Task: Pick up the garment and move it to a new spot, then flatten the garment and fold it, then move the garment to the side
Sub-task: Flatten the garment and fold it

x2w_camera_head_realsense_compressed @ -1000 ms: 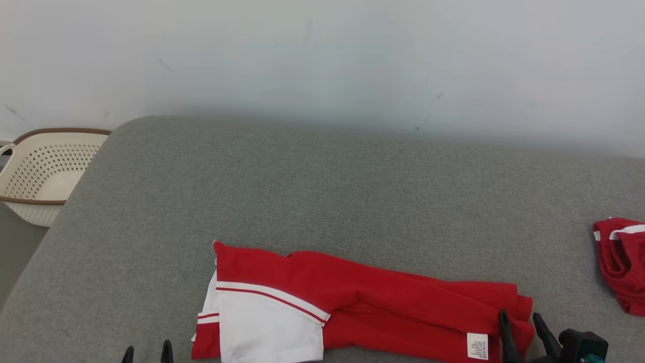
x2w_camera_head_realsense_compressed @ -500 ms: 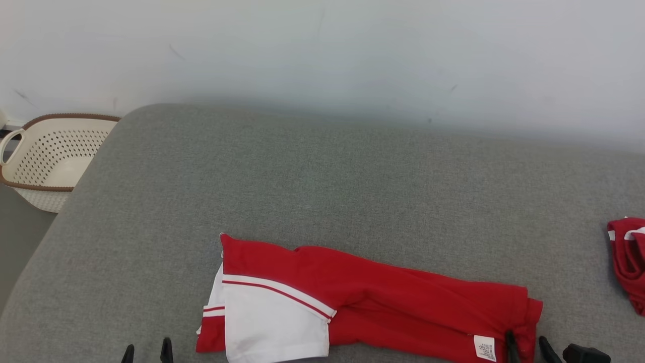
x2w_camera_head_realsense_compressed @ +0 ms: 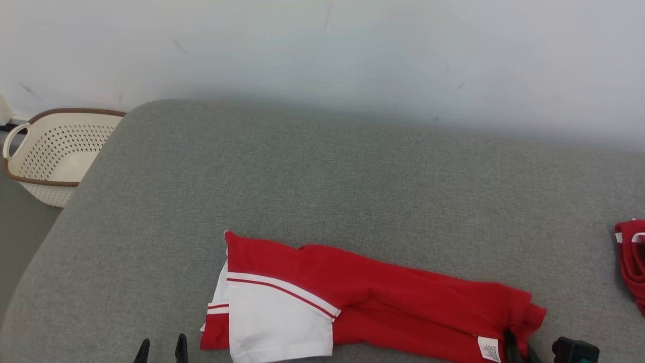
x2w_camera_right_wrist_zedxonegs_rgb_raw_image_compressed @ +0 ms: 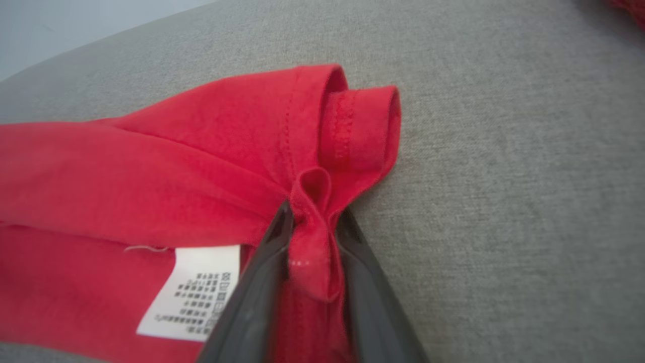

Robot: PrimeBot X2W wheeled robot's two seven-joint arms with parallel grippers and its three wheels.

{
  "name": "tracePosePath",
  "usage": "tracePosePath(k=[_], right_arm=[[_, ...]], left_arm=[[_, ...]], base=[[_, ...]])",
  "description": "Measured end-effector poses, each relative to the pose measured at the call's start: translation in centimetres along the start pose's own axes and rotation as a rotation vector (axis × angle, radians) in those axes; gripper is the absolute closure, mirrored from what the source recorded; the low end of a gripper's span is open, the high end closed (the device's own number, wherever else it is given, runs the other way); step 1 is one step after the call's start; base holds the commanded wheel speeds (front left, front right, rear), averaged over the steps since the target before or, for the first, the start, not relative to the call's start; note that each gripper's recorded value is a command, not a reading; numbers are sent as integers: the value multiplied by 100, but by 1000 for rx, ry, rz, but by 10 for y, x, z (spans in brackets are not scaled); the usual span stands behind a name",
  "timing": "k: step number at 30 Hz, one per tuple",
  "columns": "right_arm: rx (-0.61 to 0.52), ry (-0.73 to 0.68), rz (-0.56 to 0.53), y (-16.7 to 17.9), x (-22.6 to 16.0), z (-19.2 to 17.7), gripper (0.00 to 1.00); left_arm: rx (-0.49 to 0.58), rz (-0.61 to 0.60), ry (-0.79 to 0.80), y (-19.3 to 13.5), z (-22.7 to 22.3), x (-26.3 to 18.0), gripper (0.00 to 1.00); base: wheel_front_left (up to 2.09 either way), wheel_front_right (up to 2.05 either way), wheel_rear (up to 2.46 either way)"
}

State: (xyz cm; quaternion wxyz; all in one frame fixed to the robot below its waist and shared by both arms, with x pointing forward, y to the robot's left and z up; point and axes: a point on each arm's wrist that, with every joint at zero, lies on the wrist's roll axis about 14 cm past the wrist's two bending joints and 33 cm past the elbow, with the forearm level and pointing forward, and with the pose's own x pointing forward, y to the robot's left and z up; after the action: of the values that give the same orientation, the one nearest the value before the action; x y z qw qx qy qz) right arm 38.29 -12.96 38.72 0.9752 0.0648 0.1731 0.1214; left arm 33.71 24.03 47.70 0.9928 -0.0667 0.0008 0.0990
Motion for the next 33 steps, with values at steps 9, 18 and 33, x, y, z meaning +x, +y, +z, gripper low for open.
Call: tracePosePath(k=[9,18,33], right_arm=[[-1,-39,-29,-13,-1,15,100],[-69,-124,-135,-64,-13,51,100],[-172,-272,120,5,-15,106,100]], left_arm=[[5,-4,-11,0,3,-1,0],[6,-52,-25,-17,7,6,0],[-14,-139,-14,-48,4,16,0]], base=[[0,0,0],[0,0,0],[0,0,0]])
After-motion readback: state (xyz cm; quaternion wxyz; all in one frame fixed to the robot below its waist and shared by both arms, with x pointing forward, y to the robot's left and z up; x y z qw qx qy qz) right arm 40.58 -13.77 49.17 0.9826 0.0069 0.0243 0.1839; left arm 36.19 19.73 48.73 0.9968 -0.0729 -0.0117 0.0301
